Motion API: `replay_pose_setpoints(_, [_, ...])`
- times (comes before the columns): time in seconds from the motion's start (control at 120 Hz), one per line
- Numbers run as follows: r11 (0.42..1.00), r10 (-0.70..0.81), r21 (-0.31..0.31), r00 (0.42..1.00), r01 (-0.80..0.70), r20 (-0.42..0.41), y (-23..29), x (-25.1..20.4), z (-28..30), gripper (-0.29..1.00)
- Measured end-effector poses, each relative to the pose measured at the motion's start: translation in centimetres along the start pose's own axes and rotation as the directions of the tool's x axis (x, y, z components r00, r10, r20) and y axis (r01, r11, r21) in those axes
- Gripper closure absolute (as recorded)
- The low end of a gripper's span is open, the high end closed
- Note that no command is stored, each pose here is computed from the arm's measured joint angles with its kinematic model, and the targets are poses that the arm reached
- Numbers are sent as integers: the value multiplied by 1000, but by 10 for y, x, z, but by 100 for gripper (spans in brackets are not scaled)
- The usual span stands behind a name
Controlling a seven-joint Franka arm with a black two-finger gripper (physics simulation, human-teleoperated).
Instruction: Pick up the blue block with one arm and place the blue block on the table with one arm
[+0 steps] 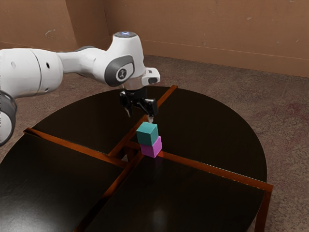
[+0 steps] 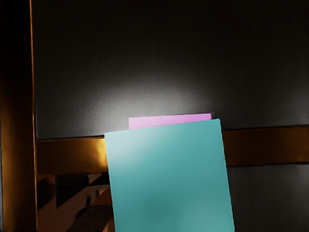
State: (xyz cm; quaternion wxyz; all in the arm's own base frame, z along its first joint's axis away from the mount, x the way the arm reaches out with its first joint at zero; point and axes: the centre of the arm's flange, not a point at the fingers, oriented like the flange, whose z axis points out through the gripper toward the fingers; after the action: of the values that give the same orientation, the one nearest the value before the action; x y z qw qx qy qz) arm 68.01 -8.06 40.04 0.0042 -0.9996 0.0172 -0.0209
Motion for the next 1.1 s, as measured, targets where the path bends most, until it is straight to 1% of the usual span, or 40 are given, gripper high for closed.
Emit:
replay_pose_setpoints(0.117, [995,-101,-15,994,102,45,-8,-12,25,0])
replay_pose_setpoints(0.367, [976,-217,-7,974,218,61,-18,-13,33,0])
replay_pose_setpoints(0.542, [978,-207,-21,978,208,37,-3,6,34,0])
replay_pose_setpoints(0.667, [976,-218,-19,976,218,32,-11,19,44,0])
replay_pose_setpoints(0.858, [977,-211,-22,977,211,26,-13,27,49,0])
replay_pose_setpoints(1.017, [982,-184,-30,983,184,4,2,31,38,0])
replay_pose_setpoints(1.1, [983,-179,-29,984,179,14,3,32,46,0])
